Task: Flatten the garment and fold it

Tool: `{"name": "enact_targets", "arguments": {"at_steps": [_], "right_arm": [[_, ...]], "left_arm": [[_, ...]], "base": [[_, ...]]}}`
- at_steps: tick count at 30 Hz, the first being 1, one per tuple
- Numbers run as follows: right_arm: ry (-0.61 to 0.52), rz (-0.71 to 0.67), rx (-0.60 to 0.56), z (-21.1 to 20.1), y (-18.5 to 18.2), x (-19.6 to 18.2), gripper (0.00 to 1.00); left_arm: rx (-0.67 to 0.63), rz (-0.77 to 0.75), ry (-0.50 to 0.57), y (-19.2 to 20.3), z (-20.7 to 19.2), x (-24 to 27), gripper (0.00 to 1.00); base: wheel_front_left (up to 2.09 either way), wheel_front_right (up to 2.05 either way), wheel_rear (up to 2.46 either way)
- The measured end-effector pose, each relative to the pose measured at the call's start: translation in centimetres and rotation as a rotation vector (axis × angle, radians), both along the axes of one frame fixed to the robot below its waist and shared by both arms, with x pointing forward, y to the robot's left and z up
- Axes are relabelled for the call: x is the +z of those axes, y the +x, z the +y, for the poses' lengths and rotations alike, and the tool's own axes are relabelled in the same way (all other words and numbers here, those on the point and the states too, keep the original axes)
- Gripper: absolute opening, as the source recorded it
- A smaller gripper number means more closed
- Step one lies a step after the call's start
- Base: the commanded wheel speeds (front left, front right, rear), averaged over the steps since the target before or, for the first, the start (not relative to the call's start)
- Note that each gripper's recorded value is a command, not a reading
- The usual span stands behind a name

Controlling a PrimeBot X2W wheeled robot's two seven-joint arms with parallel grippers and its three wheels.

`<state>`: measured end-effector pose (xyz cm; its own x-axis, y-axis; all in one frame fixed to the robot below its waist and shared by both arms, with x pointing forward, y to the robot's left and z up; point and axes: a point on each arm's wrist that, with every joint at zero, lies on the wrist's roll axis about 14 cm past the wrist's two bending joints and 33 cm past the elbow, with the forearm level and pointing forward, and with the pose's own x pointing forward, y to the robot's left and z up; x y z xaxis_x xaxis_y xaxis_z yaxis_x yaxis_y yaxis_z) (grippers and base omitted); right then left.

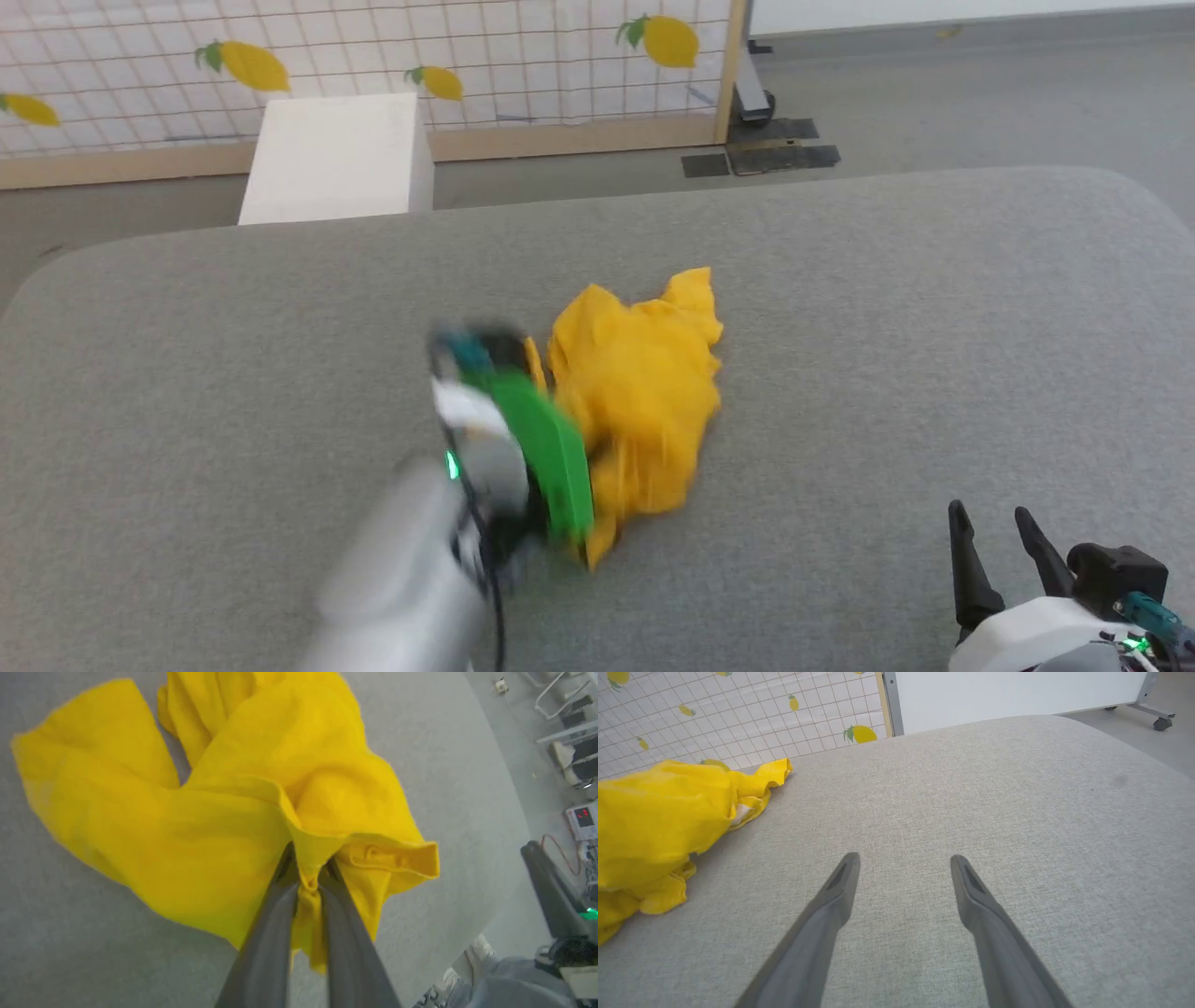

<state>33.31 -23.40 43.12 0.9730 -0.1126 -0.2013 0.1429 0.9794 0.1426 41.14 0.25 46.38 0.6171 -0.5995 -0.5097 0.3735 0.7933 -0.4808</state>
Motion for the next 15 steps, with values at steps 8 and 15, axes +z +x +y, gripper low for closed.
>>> {"name": "enact_targets", "arguments": {"at_steps": [8,15], "right_arm": [[0.002,-0.006,0.002,0.1,0.0,0.2,1.00],[0.008,-0.030,0.027,0.9,0.4,0.8,1.00]], "left_arm": [[-0.080,0.256,0.116,-5.9,0.2,-6.5,0.15],[0.154,0.026,-0.219,-0.9,2.3,2.7,1.00]], "base": [[0.00,0.00,0.00],[0.00,0.00,0.00]]}}
